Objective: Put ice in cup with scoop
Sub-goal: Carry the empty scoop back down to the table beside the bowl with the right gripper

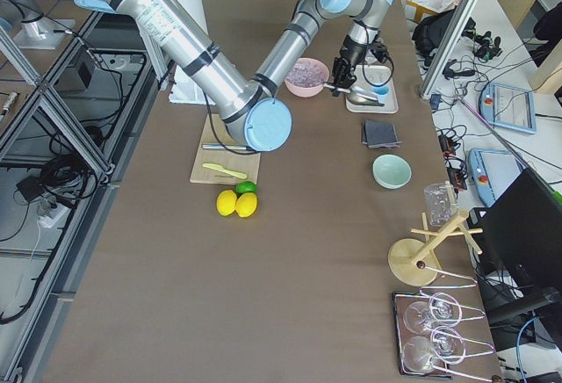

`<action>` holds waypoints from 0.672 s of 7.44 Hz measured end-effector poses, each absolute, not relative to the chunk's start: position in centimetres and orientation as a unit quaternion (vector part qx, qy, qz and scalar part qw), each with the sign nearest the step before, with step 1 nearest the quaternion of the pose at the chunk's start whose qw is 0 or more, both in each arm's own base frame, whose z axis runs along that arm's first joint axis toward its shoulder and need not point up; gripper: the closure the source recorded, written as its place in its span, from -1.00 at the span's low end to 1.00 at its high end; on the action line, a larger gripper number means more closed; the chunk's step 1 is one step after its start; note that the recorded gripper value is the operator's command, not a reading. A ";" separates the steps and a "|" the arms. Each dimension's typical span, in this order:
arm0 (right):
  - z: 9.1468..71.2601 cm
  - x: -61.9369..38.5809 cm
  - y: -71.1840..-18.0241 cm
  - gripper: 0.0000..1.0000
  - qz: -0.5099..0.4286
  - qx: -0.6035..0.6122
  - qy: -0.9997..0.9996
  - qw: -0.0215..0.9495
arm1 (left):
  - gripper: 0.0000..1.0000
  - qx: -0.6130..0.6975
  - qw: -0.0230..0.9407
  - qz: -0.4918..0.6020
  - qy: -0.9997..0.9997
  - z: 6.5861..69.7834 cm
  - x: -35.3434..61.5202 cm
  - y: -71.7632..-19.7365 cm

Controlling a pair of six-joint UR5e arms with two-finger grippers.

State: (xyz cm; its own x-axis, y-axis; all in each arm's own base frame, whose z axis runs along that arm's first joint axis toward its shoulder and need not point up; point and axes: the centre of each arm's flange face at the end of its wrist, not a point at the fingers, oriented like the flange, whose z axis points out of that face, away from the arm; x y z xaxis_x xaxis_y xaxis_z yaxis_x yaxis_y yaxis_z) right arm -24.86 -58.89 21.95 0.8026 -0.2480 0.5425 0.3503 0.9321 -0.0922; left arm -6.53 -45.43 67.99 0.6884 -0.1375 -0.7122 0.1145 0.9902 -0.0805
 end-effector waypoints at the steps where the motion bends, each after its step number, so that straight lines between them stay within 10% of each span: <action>1: 24.5 -23.3 -56.6 1.00 -0.124 -0.090 -0.272 0.950 | -0.96 -0.011 0.915 -0.071 0.398 67.6 -6.8 -45.4; 5: 34.8 -20.9 -48.2 1.00 -0.026 -0.061 -0.300 0.952 | -0.96 -0.008 0.910 -0.072 0.408 67.4 -7.0 -45.4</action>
